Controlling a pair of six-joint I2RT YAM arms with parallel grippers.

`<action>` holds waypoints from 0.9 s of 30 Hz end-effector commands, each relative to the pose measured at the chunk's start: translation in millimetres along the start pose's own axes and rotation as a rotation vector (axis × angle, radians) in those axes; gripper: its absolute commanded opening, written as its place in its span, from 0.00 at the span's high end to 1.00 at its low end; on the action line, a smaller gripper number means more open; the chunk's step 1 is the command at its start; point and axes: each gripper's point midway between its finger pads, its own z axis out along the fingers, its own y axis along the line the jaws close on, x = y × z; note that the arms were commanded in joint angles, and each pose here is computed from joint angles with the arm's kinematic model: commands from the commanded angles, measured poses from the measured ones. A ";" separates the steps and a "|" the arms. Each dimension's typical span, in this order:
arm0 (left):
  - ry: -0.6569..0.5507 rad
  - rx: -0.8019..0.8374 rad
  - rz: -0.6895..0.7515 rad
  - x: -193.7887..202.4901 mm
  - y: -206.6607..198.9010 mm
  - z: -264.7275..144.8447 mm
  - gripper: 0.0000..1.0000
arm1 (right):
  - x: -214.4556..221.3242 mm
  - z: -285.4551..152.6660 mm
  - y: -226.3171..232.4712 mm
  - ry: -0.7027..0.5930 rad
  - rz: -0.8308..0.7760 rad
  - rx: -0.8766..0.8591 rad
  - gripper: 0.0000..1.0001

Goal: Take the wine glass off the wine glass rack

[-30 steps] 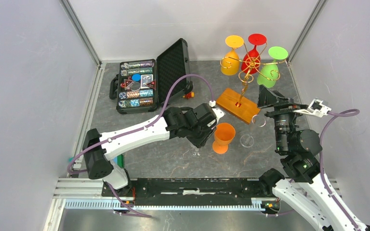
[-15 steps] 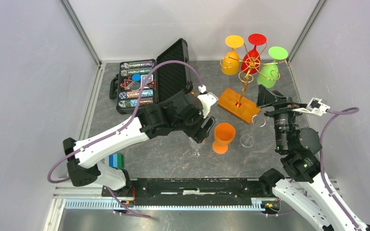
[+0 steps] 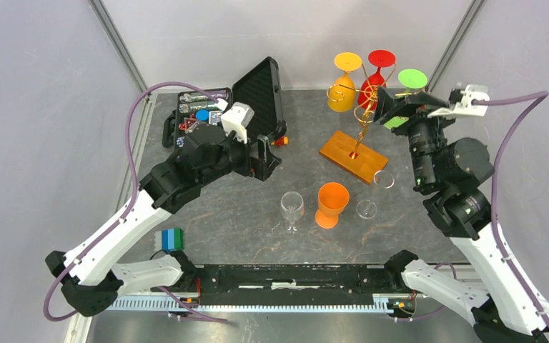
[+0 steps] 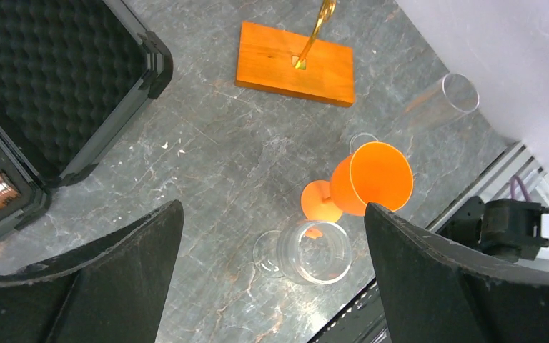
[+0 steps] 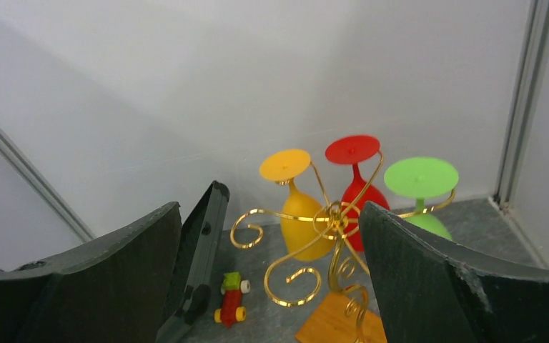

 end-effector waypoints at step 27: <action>-0.110 0.105 -0.149 -4.1 0.4 -2.7 0.00 | -5.4 116.5 -158.6 0.187 0.167 -0.050 0.05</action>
